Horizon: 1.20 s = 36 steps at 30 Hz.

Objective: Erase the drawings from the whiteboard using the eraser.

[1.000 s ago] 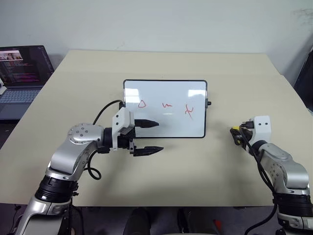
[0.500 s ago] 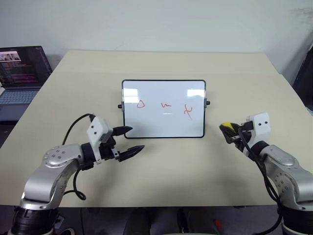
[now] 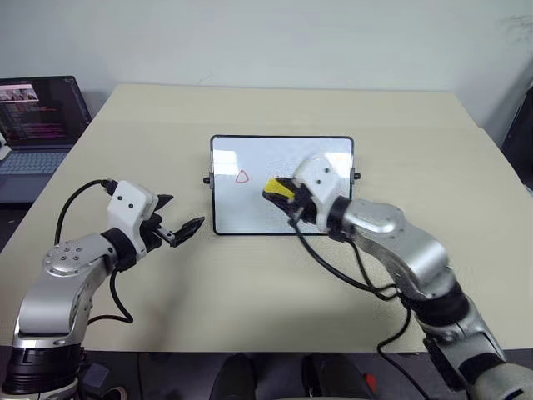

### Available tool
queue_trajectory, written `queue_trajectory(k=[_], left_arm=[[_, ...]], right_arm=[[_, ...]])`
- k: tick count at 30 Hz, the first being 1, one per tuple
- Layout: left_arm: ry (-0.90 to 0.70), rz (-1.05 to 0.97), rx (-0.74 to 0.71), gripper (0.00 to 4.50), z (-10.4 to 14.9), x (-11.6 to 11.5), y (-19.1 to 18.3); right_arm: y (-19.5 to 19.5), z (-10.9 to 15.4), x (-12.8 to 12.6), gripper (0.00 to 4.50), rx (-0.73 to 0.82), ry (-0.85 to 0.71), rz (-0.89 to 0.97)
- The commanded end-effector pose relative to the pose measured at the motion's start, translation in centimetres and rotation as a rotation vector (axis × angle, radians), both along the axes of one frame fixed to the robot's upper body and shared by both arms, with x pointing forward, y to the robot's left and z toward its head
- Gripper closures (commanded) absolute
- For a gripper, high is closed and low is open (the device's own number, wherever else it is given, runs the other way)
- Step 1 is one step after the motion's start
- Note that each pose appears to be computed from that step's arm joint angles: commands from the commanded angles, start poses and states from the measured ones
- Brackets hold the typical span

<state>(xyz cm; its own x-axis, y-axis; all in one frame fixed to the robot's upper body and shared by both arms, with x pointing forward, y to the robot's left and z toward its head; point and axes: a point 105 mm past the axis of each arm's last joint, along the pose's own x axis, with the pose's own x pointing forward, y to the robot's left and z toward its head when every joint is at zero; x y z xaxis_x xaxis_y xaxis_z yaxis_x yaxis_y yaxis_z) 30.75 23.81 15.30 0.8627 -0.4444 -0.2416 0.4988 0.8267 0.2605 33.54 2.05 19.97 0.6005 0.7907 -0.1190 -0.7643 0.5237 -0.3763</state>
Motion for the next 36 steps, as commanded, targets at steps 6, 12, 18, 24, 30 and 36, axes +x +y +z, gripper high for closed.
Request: queue_trajectory(k=[6, 12, 18, 24, 30, 36], left_arm=[[0.017, -0.160, 0.019, 0.00, 1.5, 0.0, -1.6], [0.035, -0.259, 0.017, 0.00, 1.5, -0.6, -2.6], [0.026, -0.261, 0.025, 0.00, 1.9, -0.2, -2.6], [0.028, -0.273, 0.024, 0.00, 1.8, 0.0, -2.9], [0.035, -0.286, 0.023, 0.00, 1.6, -0.1, -3.0], [0.037, -0.295, 0.019, 0.00, 1.4, -0.2, -3.3]], right_arm=[[4.5, 2.6, 4.2, 3.50, -0.072, -0.209, 0.001], [4.2, 1.3, 6.6, 3.50, -0.138, -0.238, -0.061], [3.8, -3.6, 5.1, 3.50, -0.327, -0.137, 0.073], [2.7, -1.5, 7.2, 3.50, -0.302, -0.273, -0.081], [2.0, 0.1, 8.2, 3.50, -0.260, -0.326, -0.147], [2.8, -5.5, 5.2, 3.50, -0.451, -0.159, 0.093]])
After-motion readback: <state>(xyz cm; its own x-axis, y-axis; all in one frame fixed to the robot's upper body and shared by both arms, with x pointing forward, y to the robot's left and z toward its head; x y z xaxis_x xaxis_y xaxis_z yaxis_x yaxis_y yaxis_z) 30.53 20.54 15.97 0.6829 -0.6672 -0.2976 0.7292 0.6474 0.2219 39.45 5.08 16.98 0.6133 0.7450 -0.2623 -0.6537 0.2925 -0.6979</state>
